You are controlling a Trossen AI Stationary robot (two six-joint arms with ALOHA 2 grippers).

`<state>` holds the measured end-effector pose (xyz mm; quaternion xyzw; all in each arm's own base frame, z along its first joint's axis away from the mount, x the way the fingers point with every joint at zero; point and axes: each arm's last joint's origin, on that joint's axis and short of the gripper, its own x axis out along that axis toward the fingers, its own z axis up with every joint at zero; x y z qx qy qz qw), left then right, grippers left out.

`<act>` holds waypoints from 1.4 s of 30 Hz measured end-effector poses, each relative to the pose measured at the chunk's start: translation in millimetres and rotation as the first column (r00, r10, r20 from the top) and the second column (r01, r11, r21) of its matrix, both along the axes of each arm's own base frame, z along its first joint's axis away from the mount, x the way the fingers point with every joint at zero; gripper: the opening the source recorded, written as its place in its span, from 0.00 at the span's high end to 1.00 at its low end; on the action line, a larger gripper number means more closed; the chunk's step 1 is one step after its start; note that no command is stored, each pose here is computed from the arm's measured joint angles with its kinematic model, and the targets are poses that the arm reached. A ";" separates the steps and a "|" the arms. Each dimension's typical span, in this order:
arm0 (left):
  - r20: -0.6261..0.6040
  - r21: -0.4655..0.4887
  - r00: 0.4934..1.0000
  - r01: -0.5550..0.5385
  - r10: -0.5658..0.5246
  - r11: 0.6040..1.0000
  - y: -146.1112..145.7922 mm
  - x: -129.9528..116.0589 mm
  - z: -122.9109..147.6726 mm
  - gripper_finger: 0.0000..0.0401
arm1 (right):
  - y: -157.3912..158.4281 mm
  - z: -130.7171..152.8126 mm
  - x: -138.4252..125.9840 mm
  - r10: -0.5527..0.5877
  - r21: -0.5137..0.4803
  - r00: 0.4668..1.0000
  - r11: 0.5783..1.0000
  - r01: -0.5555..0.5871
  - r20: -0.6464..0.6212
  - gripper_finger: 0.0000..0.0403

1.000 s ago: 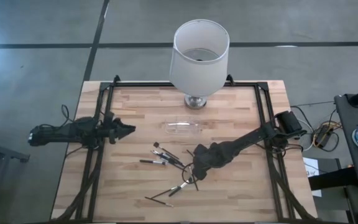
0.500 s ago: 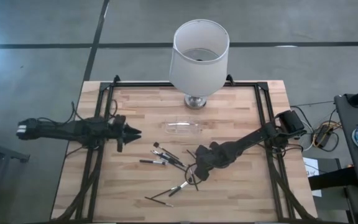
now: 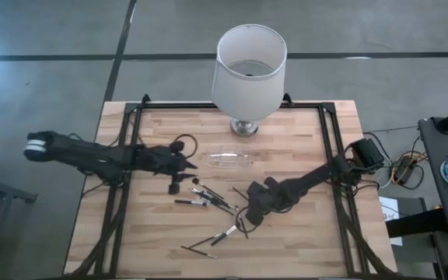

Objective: Put items in baskets/containers
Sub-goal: Put the eyeshadow brush into the transparent organizer

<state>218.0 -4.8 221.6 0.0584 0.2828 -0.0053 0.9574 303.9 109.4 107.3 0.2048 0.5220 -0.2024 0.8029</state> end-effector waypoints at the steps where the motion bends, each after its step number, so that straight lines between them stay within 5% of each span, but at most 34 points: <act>1: -0.034 0.024 0.999 0.016 -0.015 1.000 -0.2 7.4 -1.9 0.69 | 0.3 -0.9 -0.9 0.008 -0.003 1.000 1.000 -0.008 0.000 0.80; 7: -0.107 0.132 0.989 0.116 -0.102 0.984 -2.1 58.0 -3.5 0.69 | 0.3 -2.5 -4.0 0.019 -0.002 1.000 1.000 -0.019 -0.018 0.84; 17: -0.176 0.171 0.955 0.269 -0.239 0.948 -19.3 126.0 -26.3 0.69 | 0.4 -2.4 -4.5 0.017 0.005 1.000 1.000 -0.017 -0.022 0.97; 27: -0.244 0.100 0.931 0.301 -0.270 0.948 -31.3 158.7 -59.4 0.71 | 1.0 -1.5 -3.5 0.022 -0.009 1.000 1.000 -0.022 -0.012 0.97; 34: -0.217 0.039 0.957 0.205 -0.192 0.978 -27.2 167.1 -52.3 0.90 | 1.0 -1.0 -3.0 0.028 -0.021 1.000 0.999 -0.029 -0.011 0.97; 38: -0.227 -0.141 0.968 0.077 -0.108 0.987 -21.4 167.3 -54.7 0.99 | 0.9 -0.9 -2.8 0.013 -0.017 1.000 1.000 -0.013 -0.008 0.97; 42: -0.265 -0.448 0.964 -0.136 0.014 0.884 -7.7 166.5 -58.7 1.00 | 0.9 -0.9 -2.7 -0.011 -0.009 1.000 1.000 0.011 -0.003 0.97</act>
